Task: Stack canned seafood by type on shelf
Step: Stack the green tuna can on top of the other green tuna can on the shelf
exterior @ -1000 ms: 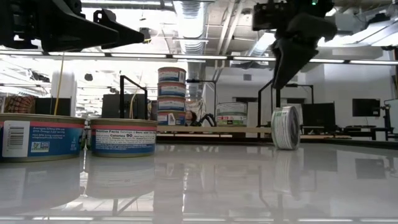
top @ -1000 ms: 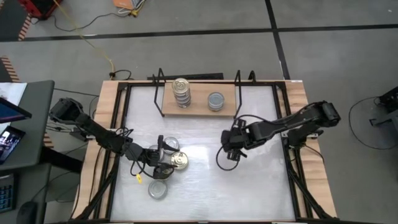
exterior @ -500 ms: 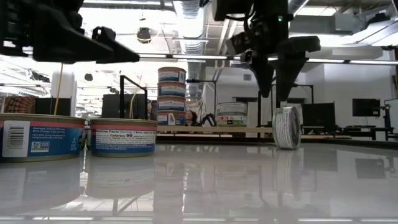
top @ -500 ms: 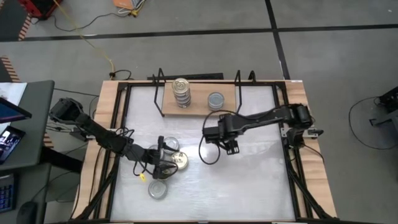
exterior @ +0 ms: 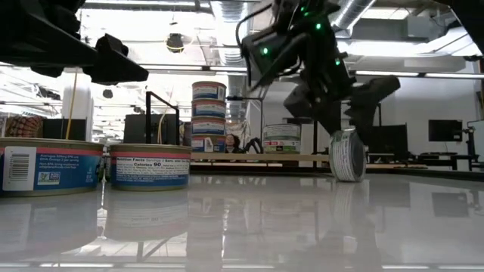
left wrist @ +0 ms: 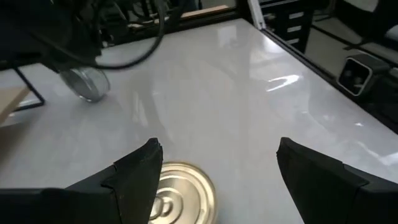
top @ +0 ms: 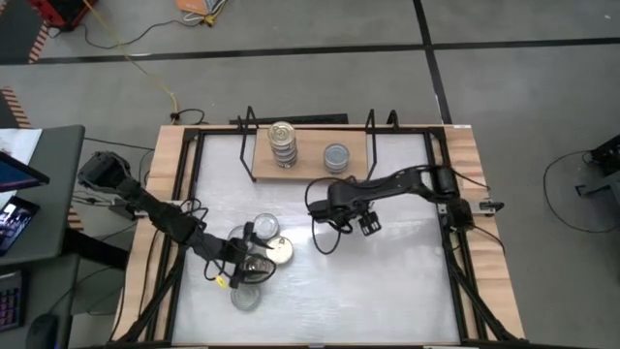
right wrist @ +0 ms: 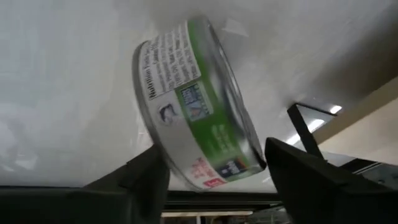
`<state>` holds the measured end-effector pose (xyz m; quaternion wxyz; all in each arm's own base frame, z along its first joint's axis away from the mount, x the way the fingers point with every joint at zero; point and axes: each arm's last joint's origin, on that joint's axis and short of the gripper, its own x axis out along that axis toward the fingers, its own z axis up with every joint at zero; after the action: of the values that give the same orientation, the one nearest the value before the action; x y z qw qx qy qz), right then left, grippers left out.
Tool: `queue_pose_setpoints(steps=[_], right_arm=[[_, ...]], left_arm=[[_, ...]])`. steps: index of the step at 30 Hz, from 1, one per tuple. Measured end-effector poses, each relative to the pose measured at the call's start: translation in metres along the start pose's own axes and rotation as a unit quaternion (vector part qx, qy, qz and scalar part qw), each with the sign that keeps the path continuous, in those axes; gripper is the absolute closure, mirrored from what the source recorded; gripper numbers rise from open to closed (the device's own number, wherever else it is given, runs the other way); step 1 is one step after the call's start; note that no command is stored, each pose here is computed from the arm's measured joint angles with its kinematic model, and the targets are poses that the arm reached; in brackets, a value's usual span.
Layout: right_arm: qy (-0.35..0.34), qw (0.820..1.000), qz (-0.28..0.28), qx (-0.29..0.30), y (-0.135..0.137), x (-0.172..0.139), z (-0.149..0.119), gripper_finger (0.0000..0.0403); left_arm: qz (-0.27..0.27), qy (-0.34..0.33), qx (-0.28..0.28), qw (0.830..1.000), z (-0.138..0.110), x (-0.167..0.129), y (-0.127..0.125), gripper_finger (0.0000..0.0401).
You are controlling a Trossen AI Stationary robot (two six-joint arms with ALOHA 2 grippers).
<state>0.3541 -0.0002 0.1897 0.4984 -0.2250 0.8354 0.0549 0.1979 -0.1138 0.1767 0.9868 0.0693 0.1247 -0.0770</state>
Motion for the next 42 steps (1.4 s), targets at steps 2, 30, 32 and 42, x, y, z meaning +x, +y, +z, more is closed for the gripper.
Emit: queue_pose_setpoints(steps=[2, 30, 32, 42], right_arm=[[0.001, 1.0, 0.003, 0.004, -0.002, 0.002, 0.0, 0.013], [-0.424, 0.838, 0.103, 0.329, -0.073, -0.049, -0.101, 0.0239], [-0.449, 0.81, 0.102, 0.363, -0.089, -0.046, -0.112, 0.024], [-0.455, 0.716, 0.196, 0.492, -0.136, -0.016, -0.151, 0.0236]], left_arm=[[0.005, 0.0, 0.004, 1.0, 0.0, 0.0, 0.0, 0.0099], [0.017, -0.008, 0.03, 0.999, 0.002, 0.0, 0.001, 0.0099], [0.017, -0.011, 0.029, 0.999, 0.002, 0.0, 0.001, 0.0099], [0.018, -0.011, 0.028, 0.999, 0.003, 0.0, 0.001, 0.0099]])
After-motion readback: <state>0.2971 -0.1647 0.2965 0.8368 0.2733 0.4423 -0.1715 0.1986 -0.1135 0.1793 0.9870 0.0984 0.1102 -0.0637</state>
